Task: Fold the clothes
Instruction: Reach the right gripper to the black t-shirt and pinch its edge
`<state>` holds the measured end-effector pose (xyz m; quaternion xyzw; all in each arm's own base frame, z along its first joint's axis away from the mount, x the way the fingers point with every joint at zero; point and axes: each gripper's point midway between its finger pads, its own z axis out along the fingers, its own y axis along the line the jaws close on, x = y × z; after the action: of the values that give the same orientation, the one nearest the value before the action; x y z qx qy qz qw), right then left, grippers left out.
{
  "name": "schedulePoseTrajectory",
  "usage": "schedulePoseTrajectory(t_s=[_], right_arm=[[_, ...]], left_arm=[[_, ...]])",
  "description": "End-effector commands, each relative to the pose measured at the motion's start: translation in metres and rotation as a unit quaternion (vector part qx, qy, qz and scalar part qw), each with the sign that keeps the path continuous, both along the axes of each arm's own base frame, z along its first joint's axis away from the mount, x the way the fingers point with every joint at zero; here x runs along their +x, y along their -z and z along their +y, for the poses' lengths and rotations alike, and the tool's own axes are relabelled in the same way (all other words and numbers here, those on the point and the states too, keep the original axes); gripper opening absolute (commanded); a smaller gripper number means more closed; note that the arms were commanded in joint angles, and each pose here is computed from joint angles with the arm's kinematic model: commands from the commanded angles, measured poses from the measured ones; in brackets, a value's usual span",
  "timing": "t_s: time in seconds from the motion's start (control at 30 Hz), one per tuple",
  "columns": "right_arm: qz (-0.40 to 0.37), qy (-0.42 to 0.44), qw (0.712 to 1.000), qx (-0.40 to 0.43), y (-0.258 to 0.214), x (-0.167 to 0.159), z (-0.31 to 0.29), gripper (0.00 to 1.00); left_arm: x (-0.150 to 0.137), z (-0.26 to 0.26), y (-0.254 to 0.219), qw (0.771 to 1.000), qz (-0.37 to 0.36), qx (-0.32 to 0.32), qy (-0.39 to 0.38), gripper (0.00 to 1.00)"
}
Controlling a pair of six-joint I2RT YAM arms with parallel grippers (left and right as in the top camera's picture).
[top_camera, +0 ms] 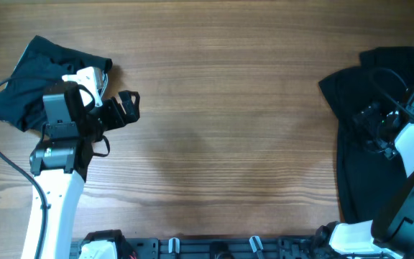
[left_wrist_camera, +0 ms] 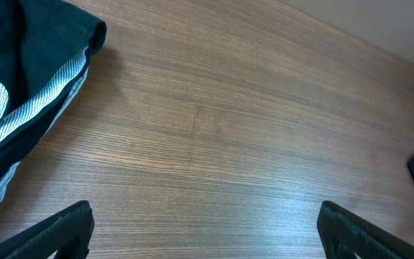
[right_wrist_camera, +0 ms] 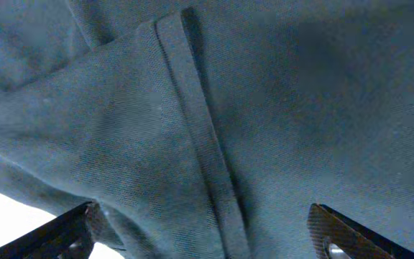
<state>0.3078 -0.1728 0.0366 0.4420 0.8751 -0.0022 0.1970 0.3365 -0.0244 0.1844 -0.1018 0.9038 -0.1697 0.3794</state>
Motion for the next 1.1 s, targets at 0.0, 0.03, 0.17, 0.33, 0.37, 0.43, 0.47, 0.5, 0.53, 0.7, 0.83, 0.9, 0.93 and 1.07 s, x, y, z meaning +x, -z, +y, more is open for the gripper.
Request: schedulePoseTrajectory(t_s=[0.0, 0.03, 0.17, 0.33, 0.37, 0.43, 0.47, 0.5, 0.53, 0.7, 0.83, 0.9, 0.93, 1.07], right_arm=[[-0.009, 0.013, 1.000, 0.020, 0.000, 0.004, 0.003, 0.97], [-0.009, 0.006, 1.000, 0.022, 0.001, 0.005, 0.005, 0.97], [-0.020, -0.028, 0.999, 0.037, 0.000, 0.010, 0.013, 0.98], [-0.010, -0.076, 0.997, 0.018, 0.000, 0.009, 0.014, 0.98], [-0.009, -0.077, 0.997, 0.018, 0.000, 0.008, 0.014, 0.98], [-0.010, -0.077, 0.997, 0.017, 0.000, 0.009, 0.013, 0.98], [-0.010, -0.076, 0.997, 0.014, 0.000, 0.009, 0.013, 0.95], [-0.005, -0.075, 0.997, 0.009, 0.000, 0.007, 0.011, 0.90], [0.001, -0.073, 0.997, 0.006, 0.001, 0.005, 0.010, 0.87], [0.014, -0.070, 0.997, 0.010, 0.013, -0.005, 0.014, 0.66], [0.020, -0.070, 0.997, 0.010, 0.016, -0.009, 0.014, 0.59], [0.037, -0.064, 0.997, 0.005, 0.019, -0.016, 0.013, 0.61], [0.037, -0.064, 0.997, 0.004, 0.021, -0.017, 0.013, 0.61], [0.036, -0.063, 0.997, 0.007, 0.030, -0.022, 0.017, 0.53]], left_arm=[[0.004, -0.003, -0.011, 1.000, -0.016, 0.003, 0.012, 1.00], [0.004, -0.003, -0.010, 1.000, -0.015, 0.003, 0.012, 1.00], [0.005, -0.003, -0.012, 1.000, -0.019, 0.003, 0.012, 1.00], [0.005, -0.003, -0.011, 1.000, -0.017, 0.003, 0.012, 1.00], [0.005, -0.003, -0.011, 1.000, -0.017, 0.003, 0.012, 1.00], [0.004, -0.003, -0.011, 1.000, -0.017, 0.003, 0.012, 1.00], [0.004, -0.003, -0.011, 1.000, -0.017, 0.003, 0.012, 1.00], [0.004, -0.003, -0.011, 1.000, -0.017, 0.003, 0.012, 1.00], [0.004, -0.003, -0.011, 1.000, -0.017, 0.003, 0.012, 1.00], [0.005, -0.003, -0.011, 1.000, -0.017, 0.003, 0.012, 1.00], [0.004, -0.003, -0.011, 1.000, -0.017, 0.003, 0.012, 1.00], [0.004, -0.003, -0.011, 1.000, -0.017, 0.003, 0.012, 1.00], [0.004, -0.003, -0.011, 1.000, -0.017, 0.003, 0.012, 1.00], [0.004, -0.003, -0.011, 1.000, -0.017, 0.003, 0.012, 1.00]])
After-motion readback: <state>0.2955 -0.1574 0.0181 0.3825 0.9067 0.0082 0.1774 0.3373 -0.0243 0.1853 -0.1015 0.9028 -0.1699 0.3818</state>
